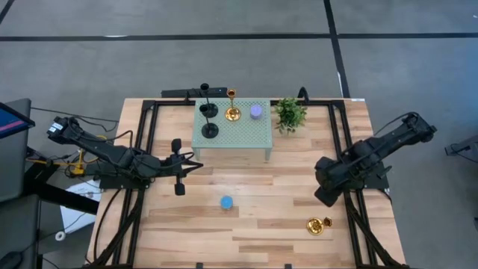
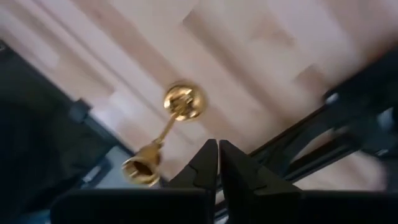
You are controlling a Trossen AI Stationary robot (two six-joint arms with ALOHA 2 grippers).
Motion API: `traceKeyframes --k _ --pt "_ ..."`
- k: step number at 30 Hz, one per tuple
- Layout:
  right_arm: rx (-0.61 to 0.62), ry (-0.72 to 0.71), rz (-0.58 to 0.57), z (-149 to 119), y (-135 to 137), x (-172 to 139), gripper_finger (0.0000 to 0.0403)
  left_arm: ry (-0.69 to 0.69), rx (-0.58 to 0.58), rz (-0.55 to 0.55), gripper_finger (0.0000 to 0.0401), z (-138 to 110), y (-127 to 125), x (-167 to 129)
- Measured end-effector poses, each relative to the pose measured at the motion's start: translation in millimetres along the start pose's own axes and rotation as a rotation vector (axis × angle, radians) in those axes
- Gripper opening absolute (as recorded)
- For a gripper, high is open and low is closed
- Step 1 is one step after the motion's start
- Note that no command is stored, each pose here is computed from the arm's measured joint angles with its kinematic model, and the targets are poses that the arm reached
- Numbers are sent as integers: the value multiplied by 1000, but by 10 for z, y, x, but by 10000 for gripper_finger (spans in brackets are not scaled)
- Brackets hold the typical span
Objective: Pick & Place candle stick holders
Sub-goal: Put the gold candle holder on the shelf
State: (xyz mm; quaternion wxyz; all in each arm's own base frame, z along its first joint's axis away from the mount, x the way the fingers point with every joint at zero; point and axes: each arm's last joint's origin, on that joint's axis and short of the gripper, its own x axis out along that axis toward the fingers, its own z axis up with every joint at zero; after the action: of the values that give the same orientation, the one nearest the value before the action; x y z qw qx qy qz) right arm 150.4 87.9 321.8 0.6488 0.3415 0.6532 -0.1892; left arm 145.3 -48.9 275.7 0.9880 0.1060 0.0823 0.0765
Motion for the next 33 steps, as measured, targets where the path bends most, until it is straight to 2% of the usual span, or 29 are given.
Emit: traceKeyframes --k 6,9,17,23,33 --pt "117 87 68 -76 76 7 14 0 0 0 11 0 0 0" --pt "156 115 60 -108 132 46 22 0 0 0 11 0 0 0" --pt "137 143 -81 -148 364 341 52 0 0 0 11 0 0 0" --pt "151 246 -177 -148 502 565 75 0 0 1 11 0 1 0" --pt "140 321 -154 -176 514 555 130 0 0 0 11 0 0 0"
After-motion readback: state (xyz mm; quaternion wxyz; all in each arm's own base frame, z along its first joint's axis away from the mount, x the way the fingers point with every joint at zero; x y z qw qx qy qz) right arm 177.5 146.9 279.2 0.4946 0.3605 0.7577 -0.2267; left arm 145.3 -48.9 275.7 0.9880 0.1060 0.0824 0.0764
